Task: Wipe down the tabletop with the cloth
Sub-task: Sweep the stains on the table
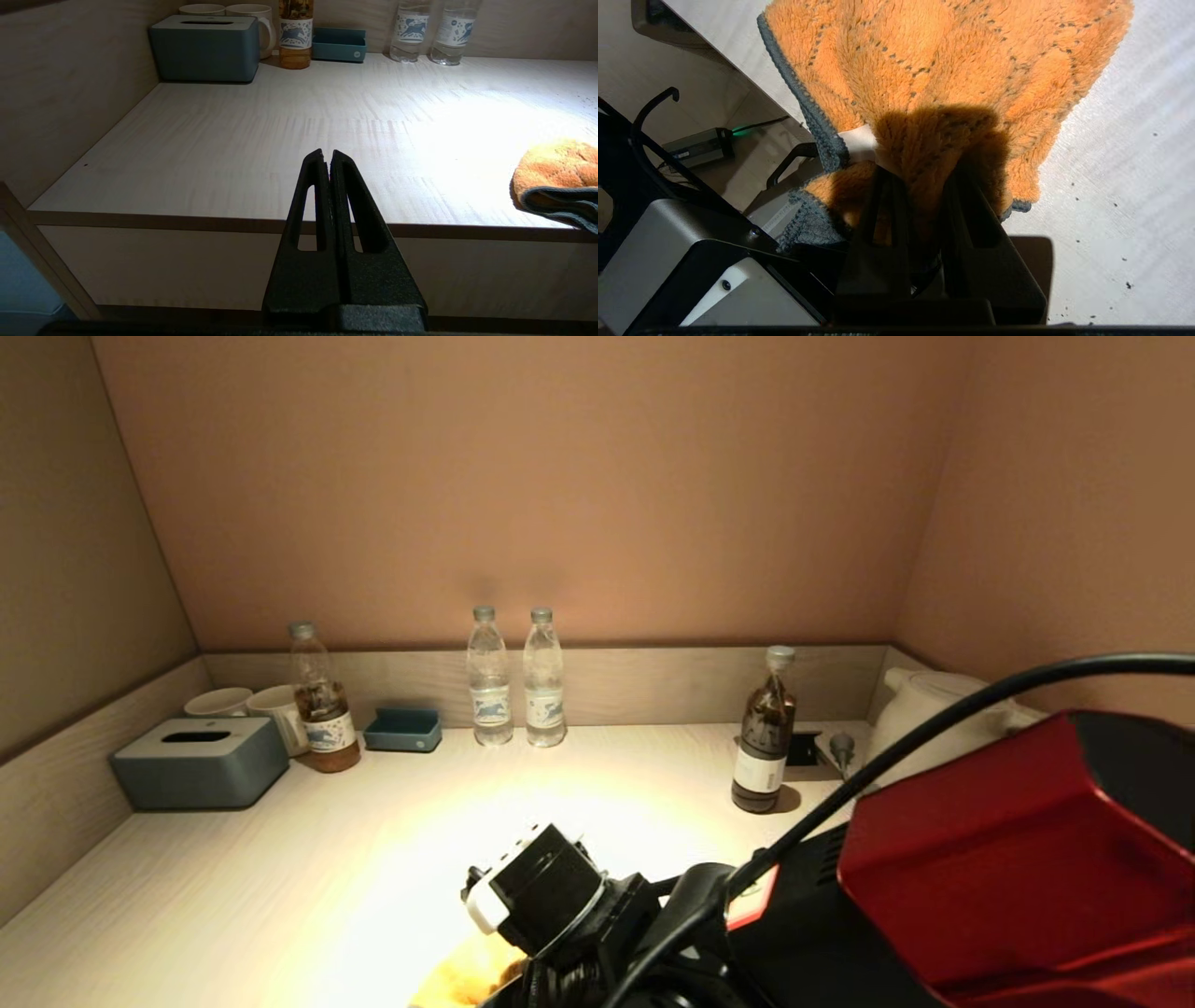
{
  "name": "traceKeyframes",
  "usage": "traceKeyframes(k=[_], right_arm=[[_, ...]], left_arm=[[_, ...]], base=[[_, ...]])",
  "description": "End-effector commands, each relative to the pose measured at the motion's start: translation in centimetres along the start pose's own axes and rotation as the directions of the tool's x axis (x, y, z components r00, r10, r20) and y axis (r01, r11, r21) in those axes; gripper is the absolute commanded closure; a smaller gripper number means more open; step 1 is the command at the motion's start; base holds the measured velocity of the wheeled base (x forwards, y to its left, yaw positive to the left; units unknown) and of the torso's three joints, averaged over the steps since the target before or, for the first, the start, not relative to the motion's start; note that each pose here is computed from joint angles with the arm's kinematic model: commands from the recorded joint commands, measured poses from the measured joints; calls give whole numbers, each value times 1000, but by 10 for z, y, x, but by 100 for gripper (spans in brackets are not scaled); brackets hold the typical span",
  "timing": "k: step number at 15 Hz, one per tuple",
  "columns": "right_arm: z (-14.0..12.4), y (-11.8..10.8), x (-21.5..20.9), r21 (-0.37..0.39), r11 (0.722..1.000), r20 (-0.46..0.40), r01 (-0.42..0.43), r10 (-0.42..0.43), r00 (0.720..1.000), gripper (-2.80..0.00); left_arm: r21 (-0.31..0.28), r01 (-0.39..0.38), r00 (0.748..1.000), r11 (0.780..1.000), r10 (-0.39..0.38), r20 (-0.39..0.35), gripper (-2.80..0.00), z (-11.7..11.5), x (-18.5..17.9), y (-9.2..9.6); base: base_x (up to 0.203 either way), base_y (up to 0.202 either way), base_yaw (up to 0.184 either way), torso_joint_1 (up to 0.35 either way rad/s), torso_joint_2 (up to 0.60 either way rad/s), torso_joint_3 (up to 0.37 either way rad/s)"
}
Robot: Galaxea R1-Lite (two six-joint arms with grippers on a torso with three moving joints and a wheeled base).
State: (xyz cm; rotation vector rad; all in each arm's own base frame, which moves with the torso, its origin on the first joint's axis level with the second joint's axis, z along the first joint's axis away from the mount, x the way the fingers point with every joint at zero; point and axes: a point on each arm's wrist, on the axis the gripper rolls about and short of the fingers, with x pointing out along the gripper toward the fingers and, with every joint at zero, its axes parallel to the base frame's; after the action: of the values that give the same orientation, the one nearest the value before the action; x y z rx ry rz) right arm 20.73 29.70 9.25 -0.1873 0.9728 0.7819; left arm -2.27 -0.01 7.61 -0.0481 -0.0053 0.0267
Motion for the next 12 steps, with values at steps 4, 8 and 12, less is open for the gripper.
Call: traceKeyframes(k=[4,8,12], right_arm=[[3,22,15,-61,998,-33,-21,19,999,0],[-16,29,13,-83,996,-101,-22,14,995,0],[-30,19,-3,-69,998,-116,-4,-4,993,0]], left_arm=[[-1,-1,1000,1000,1,0,0,0,0,0],[-1,-1,1000,1000,1,0,0,0,0,0],[-1,-1,1000,1000,1,0,0,0,0,0]], base=[[0,0,0,0,0,0],[0,0,0,0,0,0],[0,0,0,0,0,0]])
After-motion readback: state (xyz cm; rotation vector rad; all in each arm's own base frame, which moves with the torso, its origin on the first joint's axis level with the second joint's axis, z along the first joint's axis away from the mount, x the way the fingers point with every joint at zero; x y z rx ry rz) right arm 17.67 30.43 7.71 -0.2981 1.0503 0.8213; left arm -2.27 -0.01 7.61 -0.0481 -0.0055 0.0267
